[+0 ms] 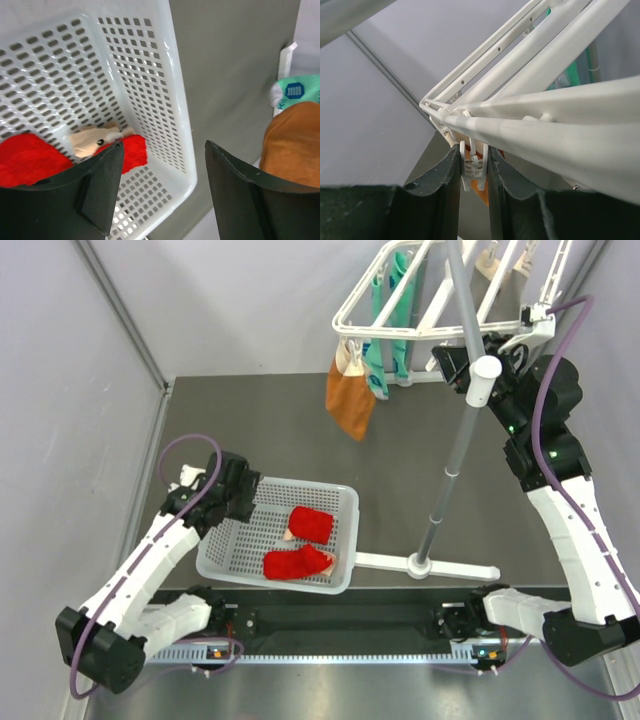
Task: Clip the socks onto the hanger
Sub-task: Adjust the bin at the center of the board, then pick up the sock from the bin.
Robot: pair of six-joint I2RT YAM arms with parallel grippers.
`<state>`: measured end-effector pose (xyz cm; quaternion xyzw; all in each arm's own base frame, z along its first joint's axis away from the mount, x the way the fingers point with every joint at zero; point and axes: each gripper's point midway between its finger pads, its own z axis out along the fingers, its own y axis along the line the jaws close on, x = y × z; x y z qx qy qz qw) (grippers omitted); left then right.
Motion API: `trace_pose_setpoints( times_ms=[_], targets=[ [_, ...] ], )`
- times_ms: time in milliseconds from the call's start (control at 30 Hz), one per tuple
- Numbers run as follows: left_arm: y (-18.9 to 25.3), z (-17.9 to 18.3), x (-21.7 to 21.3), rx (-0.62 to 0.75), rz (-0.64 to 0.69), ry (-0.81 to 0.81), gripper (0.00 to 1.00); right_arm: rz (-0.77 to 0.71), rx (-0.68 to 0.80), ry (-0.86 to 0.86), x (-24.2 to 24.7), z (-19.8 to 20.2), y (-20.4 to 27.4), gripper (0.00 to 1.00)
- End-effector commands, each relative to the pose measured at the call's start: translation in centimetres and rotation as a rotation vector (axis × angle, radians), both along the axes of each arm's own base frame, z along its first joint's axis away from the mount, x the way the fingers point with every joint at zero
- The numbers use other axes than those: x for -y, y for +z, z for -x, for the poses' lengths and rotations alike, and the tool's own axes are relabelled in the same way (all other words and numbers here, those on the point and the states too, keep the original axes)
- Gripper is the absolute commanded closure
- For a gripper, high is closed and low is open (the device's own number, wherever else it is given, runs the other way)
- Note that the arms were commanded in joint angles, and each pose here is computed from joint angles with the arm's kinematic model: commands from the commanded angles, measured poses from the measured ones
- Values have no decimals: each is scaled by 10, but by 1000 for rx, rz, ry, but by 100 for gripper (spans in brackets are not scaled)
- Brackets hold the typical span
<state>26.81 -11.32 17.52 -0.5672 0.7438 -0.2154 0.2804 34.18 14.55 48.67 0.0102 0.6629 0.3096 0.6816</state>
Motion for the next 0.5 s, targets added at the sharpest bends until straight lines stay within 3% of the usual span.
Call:
trace_pose_setpoints(
  times_ms=[0, 100, 267, 467],
  targets=[
    [-10, 18, -24, -57, -147, 29, 30, 40, -109, 70, -13, 0, -36, 100],
    [-22, 22, -5, -107, -110, -13, 30, 38, -108, 72, -14, -1, -36, 100],
    [-39, 34, 24, -203, -175, -71, 28, 36, -107, 75, -14, 1, -35, 100],
    [-70, 38, 36, -266, -96, -44, 29, 43, -107, 74, -13, 5, -34, 100]
  ],
)
